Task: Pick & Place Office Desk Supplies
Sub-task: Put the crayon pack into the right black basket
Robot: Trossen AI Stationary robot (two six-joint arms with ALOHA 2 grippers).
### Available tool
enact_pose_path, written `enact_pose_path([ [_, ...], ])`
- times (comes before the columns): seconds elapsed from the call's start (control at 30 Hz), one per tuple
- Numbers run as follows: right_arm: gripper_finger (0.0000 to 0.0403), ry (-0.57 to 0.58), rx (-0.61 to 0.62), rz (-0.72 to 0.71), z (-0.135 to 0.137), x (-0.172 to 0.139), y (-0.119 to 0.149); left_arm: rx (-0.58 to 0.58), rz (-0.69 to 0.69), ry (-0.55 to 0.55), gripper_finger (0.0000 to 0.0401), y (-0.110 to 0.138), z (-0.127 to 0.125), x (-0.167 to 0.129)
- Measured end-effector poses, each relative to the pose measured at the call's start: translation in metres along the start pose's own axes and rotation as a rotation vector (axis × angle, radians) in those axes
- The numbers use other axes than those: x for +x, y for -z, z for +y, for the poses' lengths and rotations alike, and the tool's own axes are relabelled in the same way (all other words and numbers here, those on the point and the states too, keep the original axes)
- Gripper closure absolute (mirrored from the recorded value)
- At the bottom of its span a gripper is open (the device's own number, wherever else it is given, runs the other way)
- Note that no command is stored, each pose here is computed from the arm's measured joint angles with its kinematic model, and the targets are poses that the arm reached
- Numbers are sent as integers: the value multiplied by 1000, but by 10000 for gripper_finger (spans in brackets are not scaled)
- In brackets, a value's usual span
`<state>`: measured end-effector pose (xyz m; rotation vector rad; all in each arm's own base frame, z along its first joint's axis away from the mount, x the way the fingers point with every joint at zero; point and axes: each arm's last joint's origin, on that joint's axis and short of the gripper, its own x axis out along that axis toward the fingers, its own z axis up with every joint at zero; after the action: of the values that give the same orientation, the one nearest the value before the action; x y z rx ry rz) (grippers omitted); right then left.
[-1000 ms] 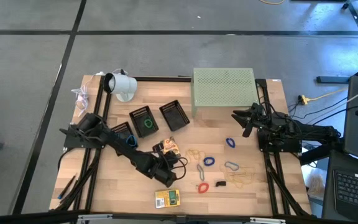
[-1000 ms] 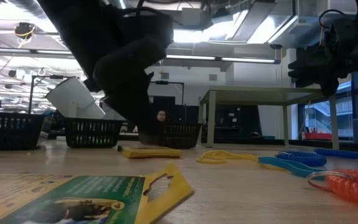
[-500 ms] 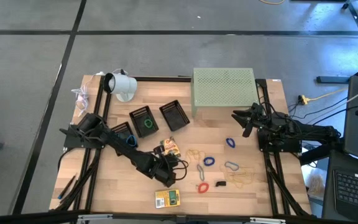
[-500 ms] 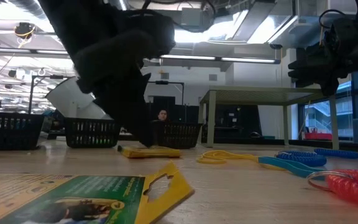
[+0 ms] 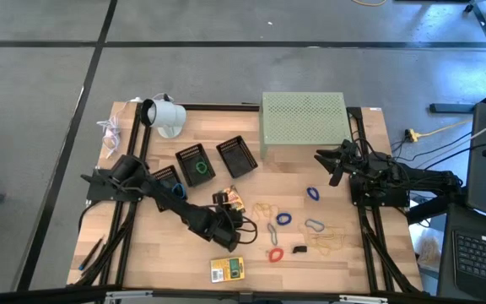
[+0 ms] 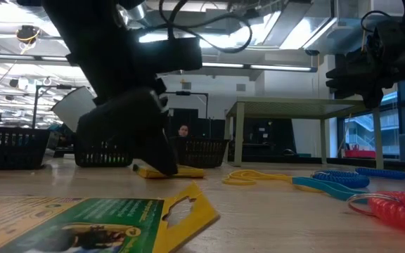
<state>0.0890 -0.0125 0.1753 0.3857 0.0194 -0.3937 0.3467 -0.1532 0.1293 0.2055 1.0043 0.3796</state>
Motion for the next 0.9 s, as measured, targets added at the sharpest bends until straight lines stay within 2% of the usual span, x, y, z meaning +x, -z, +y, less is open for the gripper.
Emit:
enact_pose_path([
  [0.2,272,0,0,0,0,0,0,105,-4,-29,262,2,-1,-2],
  [0.6,272,0,0,0,0,0,0,47,22,21,234,4,-3,-2],
  [0.9,272,0,0,0,0,0,0,109,25,-52,231,10,-8,10],
])
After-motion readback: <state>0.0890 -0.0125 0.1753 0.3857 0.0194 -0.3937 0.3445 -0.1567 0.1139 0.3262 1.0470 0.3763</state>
